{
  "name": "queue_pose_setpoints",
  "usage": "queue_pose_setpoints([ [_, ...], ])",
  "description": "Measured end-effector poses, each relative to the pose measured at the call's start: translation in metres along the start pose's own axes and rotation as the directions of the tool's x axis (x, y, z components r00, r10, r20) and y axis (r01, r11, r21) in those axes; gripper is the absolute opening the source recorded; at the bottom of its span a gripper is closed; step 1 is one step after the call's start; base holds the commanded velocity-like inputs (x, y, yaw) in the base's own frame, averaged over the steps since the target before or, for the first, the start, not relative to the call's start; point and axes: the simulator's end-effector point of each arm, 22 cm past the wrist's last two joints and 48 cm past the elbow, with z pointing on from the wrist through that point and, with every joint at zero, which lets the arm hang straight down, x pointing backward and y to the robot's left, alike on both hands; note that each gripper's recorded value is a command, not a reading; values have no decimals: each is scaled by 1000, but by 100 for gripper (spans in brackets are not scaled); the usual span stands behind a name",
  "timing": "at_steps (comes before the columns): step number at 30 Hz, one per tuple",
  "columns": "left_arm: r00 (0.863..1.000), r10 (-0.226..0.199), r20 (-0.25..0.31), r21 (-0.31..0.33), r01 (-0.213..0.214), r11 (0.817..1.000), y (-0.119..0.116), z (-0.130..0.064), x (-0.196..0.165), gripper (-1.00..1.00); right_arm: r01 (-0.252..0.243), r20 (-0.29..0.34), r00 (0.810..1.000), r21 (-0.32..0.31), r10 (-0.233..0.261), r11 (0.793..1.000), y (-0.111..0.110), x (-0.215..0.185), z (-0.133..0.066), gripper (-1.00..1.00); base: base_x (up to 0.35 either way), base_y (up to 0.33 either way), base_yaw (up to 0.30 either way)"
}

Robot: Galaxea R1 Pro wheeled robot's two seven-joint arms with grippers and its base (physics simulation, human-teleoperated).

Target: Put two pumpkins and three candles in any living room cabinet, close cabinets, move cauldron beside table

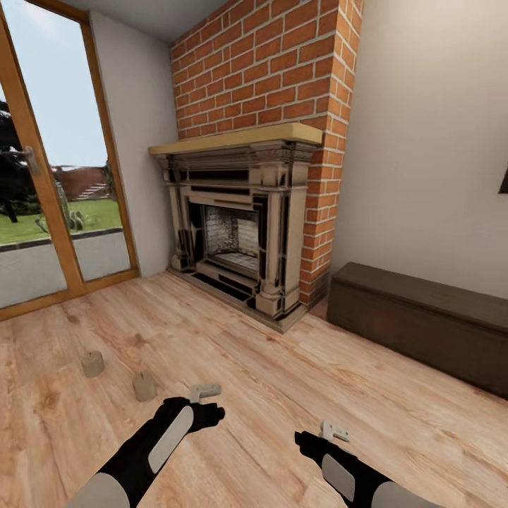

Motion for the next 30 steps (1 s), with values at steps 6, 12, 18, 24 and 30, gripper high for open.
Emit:
queue_pose_setpoints([
  [6,1000,1,-1,-2,-1,1000,0,0,0,100,-1,-1,1000,-1,1,1000,0,0,0,100,95,269,-300],
  [12,1000,3,-1,-1,-3,1000,0,0,1,100,-1,-1,1000,-1,1,1000,-1,0,0,100,13,238,-300],
  [18,1000,4,-1,-2,-4,1000,0,0,0,100,-1,-4,1000,-10,1,1000,0,1,0,100,1,79,-300],
  [24,1000,5,-1,0,-5,1000,-2,0,1,100,1,-7,1000,-17,-1,1000,1,3,0,100,0,5,-299],
  [30,1000,5,-4,4,-5,1000,-5,0,2,100,2,-7,1000,-19,-2,1000,1,3,1,100,0,0,-237],
])
